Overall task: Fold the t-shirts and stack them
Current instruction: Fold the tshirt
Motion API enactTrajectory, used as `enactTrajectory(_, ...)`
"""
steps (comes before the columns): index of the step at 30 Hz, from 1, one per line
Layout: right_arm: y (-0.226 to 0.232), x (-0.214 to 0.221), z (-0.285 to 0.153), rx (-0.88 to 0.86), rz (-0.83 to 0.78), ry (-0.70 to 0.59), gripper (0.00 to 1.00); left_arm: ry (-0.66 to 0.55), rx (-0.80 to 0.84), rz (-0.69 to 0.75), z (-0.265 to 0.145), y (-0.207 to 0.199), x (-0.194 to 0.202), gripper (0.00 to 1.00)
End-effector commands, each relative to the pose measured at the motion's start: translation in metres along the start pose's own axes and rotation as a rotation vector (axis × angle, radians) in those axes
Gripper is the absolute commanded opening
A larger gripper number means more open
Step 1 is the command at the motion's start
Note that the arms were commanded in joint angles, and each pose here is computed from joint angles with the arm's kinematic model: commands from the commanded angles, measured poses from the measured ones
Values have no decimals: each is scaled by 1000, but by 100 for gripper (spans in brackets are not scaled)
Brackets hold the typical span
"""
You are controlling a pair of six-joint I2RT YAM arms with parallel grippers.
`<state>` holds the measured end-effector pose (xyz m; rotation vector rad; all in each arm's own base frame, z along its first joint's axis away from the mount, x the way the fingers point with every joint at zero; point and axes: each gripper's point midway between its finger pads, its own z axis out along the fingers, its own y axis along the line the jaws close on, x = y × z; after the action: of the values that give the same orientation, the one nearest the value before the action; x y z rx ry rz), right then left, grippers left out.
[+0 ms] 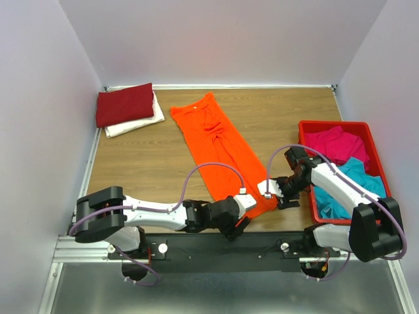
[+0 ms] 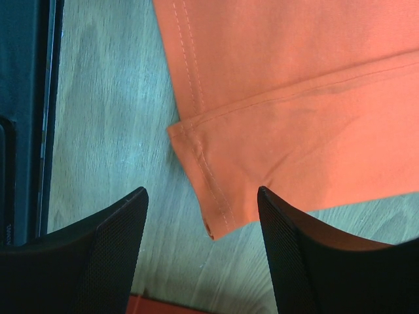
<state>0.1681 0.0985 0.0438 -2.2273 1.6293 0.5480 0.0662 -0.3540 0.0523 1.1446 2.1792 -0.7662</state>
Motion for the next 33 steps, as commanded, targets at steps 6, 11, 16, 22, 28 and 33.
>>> enactTrajectory(6,0,2,5,2,-4,-10,74,30,-30,-11,-1,4,13,73)
enactTrajectory(11,1,4,6,1,-9,-4,74,57,-40,-6,3,5,20,73)
enactTrajectory(16,1,5,7,-3,-10,-3,73,68,-49,0,5,6,21,73)
enactTrajectory(22,0,8,8,-2,-13,3,73,92,-68,16,10,7,25,73)
enactTrajectory(28,4,17,17,-28,-26,25,72,113,-115,14,15,12,26,69)
enactTrajectory(33,0,21,24,-41,3,26,66,138,-164,3,17,20,32,59)
